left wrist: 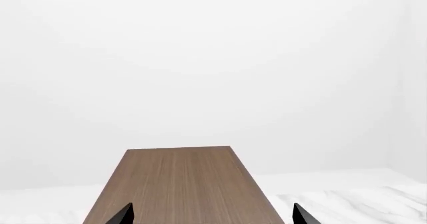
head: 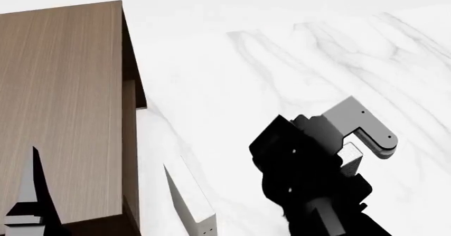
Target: Pick up the book in the middle and place it on the cabinet shelf.
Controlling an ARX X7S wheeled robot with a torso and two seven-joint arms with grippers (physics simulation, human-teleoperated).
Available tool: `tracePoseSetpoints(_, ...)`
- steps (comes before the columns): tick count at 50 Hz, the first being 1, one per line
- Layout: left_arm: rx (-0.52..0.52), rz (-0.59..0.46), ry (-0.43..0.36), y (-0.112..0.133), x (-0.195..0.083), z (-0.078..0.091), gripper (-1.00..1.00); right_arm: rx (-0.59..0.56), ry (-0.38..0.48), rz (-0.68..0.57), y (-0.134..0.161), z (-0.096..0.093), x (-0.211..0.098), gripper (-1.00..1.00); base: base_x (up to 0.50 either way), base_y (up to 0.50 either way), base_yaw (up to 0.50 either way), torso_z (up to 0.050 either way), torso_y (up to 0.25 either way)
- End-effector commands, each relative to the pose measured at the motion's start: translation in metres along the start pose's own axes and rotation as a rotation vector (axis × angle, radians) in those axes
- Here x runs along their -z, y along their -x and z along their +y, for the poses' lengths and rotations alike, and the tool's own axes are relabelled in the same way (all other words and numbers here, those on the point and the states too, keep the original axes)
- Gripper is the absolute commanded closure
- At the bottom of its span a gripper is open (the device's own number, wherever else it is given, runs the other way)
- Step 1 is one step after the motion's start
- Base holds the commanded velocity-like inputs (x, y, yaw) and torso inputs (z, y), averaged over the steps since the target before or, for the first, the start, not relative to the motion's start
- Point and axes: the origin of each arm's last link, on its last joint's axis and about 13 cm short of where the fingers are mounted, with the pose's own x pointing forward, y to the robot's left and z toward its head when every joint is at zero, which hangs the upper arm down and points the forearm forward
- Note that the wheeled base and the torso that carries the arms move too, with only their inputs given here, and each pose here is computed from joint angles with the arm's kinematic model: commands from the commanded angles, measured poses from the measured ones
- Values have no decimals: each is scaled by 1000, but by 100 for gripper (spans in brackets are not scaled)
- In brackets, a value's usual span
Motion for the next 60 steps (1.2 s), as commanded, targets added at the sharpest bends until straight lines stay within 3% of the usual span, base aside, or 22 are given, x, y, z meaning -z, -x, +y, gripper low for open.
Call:
tracePoseSetpoints(1,1,-1,-1,1,-1,0,-100,-50,-55,48,-3,-1,4,100,0,0,0,0,0)
tracePoseSetpoints(13,1,2,-1,0,-1,0,-100,-42,-70,23,-6,-3,3,100,0,0,0,0,0)
tracePoseSetpoints(16,1,2,-2,0,0,0,-100,-115,-24,-14,-2,-6,2,100,3,-1,0,0,0)
tracePoseSetpoints(20,1,3,-1,0,0,0,-100,-204,-58,-48,10,-4,-7,100,0,0,0,0,-4)
tracePoseSetpoints(21,1,2,-2,0,0,0,-100,-257,-128,-103,14,-3,-11,100,0,0,0,0,0)
tracePoseSetpoints(24,1,2,-2,0,1,0,-100,-321,-178,-185,32,-3,-23,100,0,0,0,0,0)
tracePoseSetpoints(27,2,3,-2,0,1,0,-100,-358,-173,-216,48,-1,-32,100,0,0,0,0,0)
tracePoseSetpoints(31,1,3,-2,-1,1,0,-100,-508,-218,-334,87,1,-48,100,0,0,0,0,0)
tracePoseSetpoints(32,1,3,-2,-1,1,0,-100,-572,-303,-349,92,1,-51,100,0,0,0,0,0)
tracePoseSetpoints(34,1,3,-3,0,1,1,-100,-594,-287,-386,105,0,-55,100,0,0,0,0,0)
tracePoseSetpoints(36,1,2,-3,0,0,0,-100,-701,-369,-454,124,-1,-60,100,0,0,0,0,0)
tracePoseSetpoints(38,1,1,-4,0,-1,0,-100,-714,-402,-453,130,-1,-63,100,0,0,0,0,0)
tracePoseSetpoints(39,0,1,-3,0,-1,0,-100,-793,-447,-480,139,-2,-67,100,0,0,0,0,0)
tracePoseSetpoints(41,-1,0,-4,0,-1,1,-100,-933,-555,-418,150,0,-70,100,0,0,0,0,0)
tracePoseSetpoints(43,-2,0,-4,0,-1,1,-100,-1007,-585,-466,158,-1,-74,100,0,0,0,0,0)
tracePoseSetpoints(48,1,2,-6,0,-1,0,-100,-1247,-685,-325,175,-6,-77,100,0,0,0,0,0)
tracePoseSetpoints(49,2,3,-5,0,0,0,-100,-1280,-625,-301,177,-7,-75,100,0,0,0,0,0)
tracePoseSetpoints(52,2,4,-7,0,1,0,-100,-1415,-561,-240,186,-9,-71,100,0,0,0,0,0)
tracePoseSetpoints(55,4,4,-7,0,1,-1,-100,-1469,-567,-182,191,-12,-72,100,0,0,0,0,7)
tracePoseSetpoints(60,4,5,-7,0,2,0,-100,-1600,-466,-79,206,-19,-70,100,0,0,0,0,0)
